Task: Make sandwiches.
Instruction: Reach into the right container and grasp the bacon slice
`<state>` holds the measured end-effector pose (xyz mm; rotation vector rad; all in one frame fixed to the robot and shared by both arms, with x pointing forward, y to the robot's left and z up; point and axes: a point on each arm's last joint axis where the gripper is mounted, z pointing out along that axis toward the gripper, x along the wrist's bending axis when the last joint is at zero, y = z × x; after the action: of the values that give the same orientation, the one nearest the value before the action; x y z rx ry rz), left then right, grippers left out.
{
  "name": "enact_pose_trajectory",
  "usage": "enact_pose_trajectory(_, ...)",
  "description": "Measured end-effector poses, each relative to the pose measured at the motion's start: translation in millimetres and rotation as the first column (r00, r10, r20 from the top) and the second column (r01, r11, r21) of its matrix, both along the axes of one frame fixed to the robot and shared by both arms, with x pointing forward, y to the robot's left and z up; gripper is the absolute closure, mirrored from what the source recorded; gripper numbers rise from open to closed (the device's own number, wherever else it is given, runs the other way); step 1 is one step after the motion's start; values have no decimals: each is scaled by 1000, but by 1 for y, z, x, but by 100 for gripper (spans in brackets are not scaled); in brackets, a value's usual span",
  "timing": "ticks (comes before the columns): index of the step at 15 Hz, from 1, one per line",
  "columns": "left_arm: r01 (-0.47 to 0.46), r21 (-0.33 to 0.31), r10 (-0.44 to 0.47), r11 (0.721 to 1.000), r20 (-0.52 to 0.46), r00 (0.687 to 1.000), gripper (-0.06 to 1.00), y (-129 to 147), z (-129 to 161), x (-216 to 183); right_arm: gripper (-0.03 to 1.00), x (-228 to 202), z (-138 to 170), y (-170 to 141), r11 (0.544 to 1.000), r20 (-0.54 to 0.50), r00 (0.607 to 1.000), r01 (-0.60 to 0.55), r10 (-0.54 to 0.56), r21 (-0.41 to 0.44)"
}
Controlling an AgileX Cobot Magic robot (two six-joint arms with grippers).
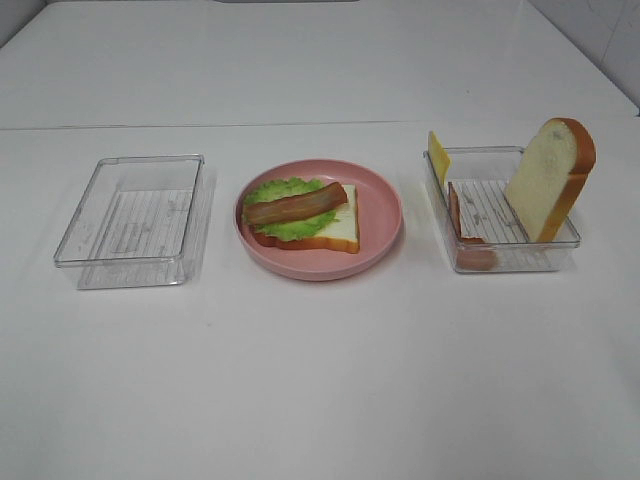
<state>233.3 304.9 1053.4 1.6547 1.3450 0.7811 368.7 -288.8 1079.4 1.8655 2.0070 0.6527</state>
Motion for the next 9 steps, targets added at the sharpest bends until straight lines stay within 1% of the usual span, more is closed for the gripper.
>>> enact_pose_trajectory(4, 1, 2, -1, 1000, 8, 1000, 28, 0, 1, 0, 20, 64, 23, 2, 1000, -93, 996, -17, 19, 18)
enact_pose_trajectory(5, 1, 2, -1, 1000, 8, 1000, 28, 0, 1, 0, 20, 73, 25, 3, 999, -105, 994, -20, 22, 29)
enact_pose_trajectory(7, 1, 2, -1, 1000, 8, 1000, 28, 0, 1, 0, 20, 101, 29, 8, 995, -148, 986, -59, 70, 78)
enact_pose_trajectory(8, 1, 2, -1, 1000, 9, 1000, 28, 0, 1, 0, 20, 130, 29, 15, 985, -210, 971, -88, 119, 151)
enact_pose_trajectory(9, 1, 2, -1, 1000, 9, 1000, 28, 0, 1, 0, 20, 144, 27, 17, 981, -240, 961, -94, 134, 172)
